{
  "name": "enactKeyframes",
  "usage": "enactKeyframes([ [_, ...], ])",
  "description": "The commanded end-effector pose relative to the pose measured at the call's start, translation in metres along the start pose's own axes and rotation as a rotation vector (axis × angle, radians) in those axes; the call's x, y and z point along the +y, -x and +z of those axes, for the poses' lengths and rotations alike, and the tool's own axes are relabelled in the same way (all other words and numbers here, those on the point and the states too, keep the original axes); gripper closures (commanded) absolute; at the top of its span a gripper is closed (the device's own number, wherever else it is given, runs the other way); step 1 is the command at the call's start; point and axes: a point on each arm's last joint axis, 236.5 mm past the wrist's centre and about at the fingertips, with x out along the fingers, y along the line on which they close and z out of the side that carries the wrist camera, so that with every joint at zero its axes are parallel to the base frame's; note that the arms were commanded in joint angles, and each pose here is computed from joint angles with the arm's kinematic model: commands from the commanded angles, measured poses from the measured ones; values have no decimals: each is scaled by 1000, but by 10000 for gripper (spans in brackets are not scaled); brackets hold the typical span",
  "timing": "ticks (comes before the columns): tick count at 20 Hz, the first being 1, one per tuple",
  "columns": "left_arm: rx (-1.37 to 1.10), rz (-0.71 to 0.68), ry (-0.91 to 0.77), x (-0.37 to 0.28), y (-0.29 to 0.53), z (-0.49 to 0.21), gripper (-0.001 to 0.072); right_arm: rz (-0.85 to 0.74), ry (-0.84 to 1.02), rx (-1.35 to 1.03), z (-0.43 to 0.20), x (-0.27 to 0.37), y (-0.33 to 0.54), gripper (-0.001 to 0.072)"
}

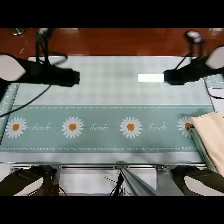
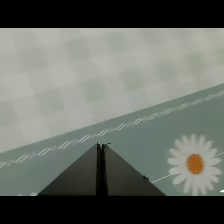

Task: Fold the shirts.

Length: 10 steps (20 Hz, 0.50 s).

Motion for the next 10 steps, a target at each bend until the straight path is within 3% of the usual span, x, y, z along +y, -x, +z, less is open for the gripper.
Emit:
enactKeyframes([
  [1, 173, 164, 27, 49, -30, -59, 678, -160, 59, 135, -30, 6, -54, 688],
  [10, 186, 175, 43, 57, -28, -62, 678, -151, 42, 153, -34, 9, -58, 688],
])
